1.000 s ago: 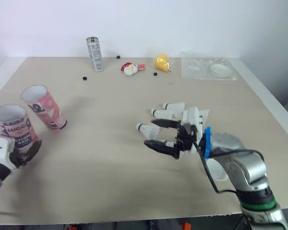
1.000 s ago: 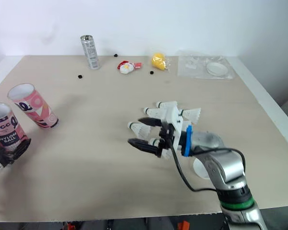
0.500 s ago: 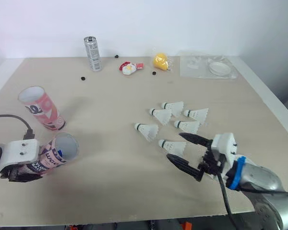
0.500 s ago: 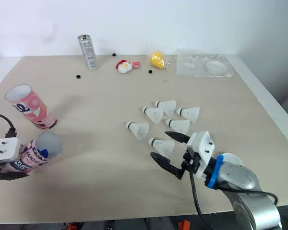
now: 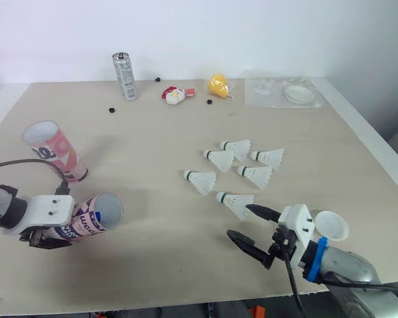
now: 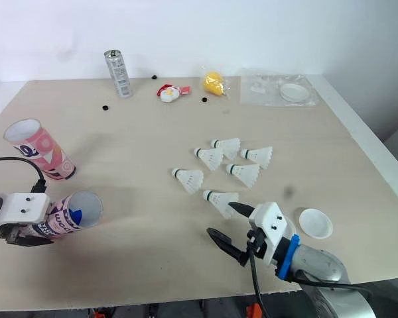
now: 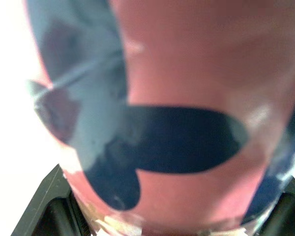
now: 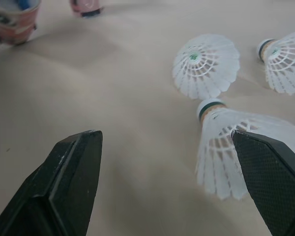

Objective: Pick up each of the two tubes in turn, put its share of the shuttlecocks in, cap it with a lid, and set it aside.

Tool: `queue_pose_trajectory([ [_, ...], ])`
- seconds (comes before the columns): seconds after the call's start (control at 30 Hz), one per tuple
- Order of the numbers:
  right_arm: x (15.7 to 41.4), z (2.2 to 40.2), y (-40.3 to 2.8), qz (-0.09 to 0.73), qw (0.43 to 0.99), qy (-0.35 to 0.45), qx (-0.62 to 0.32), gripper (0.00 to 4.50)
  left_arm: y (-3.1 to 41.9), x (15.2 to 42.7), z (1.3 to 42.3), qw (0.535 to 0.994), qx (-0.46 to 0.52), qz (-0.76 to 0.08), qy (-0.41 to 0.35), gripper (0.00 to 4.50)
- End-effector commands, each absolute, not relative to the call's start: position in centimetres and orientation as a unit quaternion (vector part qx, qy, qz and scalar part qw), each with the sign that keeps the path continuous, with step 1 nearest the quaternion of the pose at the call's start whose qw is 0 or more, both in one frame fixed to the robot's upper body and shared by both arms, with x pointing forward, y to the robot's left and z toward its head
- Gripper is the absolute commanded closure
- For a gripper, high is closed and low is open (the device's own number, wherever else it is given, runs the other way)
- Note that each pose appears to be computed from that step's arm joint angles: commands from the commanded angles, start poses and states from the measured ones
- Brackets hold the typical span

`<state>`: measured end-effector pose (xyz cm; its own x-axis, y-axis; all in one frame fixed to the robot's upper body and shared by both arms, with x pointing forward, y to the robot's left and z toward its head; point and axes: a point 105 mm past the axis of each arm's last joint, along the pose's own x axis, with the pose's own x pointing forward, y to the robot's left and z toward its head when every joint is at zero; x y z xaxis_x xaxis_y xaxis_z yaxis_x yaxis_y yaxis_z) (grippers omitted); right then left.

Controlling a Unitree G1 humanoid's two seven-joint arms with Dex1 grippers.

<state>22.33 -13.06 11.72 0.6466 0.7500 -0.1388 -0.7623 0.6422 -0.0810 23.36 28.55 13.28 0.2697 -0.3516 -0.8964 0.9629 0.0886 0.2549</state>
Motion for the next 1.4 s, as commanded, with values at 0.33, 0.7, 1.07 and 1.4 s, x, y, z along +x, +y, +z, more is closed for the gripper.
queue_pose_trajectory([
  [0.33,25.6,11.2,-12.5,0.380,0.924,0.033,-0.037,0.00,28.9,22.2,12.5,0.635,0.442,-0.513,0.372,1.45],
  [0.7,25.7,11.2,-13.1,0.363,0.931,0.036,-0.006,4.45,28.6,22.4,12.7,0.638,0.441,-0.514,0.365,1.48],
  [1.07,22.6,19.1,-8.2,0.591,0.803,-0.044,-0.062,4.45,26.1,24.3,13.3,0.676,0.427,-0.506,0.324,1.48],
  [1.4,25.8,17.6,0.4,0.699,0.690,-0.100,-0.163,4.45,24.8,25.0,13.4,0.682,0.421,-0.506,0.320,1.48],
])
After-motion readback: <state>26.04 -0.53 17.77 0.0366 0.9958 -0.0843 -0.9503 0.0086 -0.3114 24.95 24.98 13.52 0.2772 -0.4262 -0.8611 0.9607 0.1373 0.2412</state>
